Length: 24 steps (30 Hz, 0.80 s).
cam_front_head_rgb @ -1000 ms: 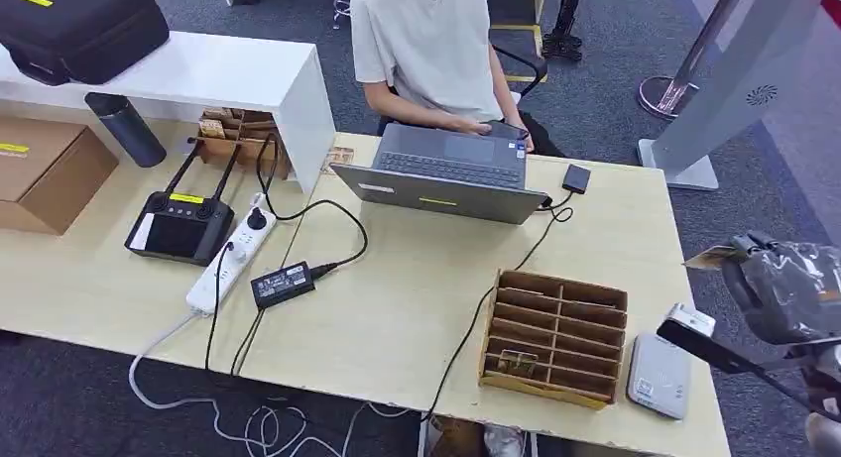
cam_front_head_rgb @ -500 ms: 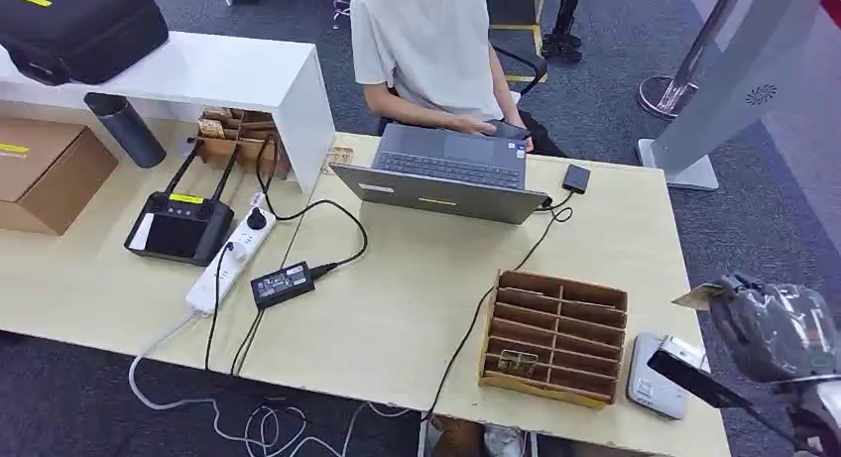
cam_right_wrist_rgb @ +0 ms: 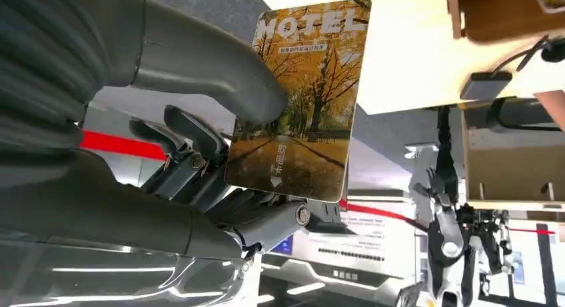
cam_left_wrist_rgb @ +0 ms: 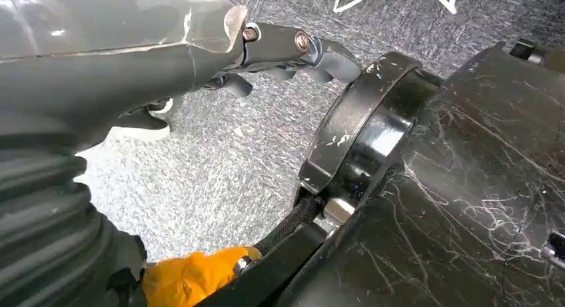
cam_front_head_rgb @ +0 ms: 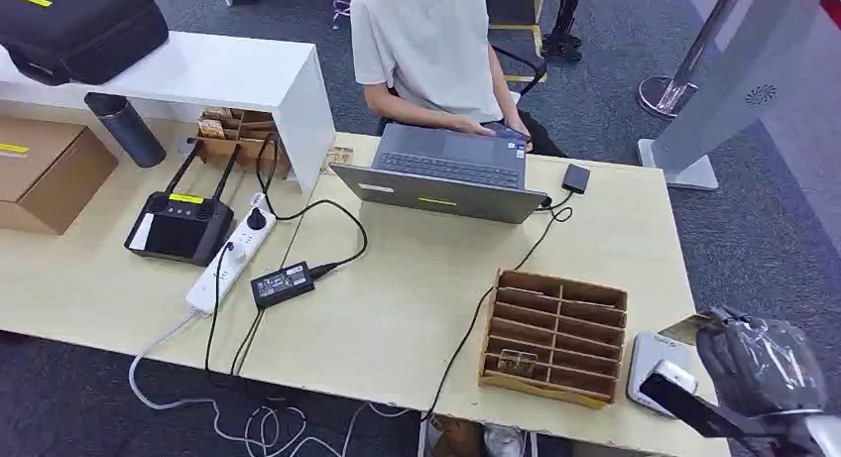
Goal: Pass the card to the sensor for recognition and then transmit it.
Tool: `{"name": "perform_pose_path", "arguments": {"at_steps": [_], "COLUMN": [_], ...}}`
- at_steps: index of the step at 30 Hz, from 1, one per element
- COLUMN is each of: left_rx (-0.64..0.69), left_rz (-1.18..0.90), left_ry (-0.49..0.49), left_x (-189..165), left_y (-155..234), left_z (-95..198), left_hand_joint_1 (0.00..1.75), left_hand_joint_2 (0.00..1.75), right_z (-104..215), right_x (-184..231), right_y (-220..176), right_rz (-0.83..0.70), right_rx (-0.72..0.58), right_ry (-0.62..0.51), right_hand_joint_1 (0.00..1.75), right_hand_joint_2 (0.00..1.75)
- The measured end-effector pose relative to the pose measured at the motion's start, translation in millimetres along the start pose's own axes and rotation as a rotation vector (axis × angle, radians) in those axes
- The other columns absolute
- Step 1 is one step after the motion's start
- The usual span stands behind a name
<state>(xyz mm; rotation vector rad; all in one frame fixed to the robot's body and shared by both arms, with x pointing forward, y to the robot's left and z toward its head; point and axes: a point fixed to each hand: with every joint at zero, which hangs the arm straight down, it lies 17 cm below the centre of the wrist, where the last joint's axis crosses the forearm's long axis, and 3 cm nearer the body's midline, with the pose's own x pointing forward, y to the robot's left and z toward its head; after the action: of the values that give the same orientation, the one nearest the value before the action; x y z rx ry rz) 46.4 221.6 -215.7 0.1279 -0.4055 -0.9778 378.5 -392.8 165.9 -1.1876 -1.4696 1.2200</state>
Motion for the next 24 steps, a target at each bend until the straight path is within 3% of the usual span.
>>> {"name": "perform_pose_path", "arguments": {"at_steps": [24], "left_rx": [-0.008], "left_rz": [-0.004], "left_ry": [0.000], "left_x": [0.1], "left_y": [-1.4], "left_z": [0.1], "left_hand_joint_1": [0.00], "left_hand_joint_2": [1.75], "right_z": [28.9], "right_x": [16.3], "right_y": [54.3], "right_rz": [-0.162], "right_rx": [0.119], "right_ry": [0.067], "right_hand_joint_1": [1.75], "right_hand_joint_2": [1.75]}}
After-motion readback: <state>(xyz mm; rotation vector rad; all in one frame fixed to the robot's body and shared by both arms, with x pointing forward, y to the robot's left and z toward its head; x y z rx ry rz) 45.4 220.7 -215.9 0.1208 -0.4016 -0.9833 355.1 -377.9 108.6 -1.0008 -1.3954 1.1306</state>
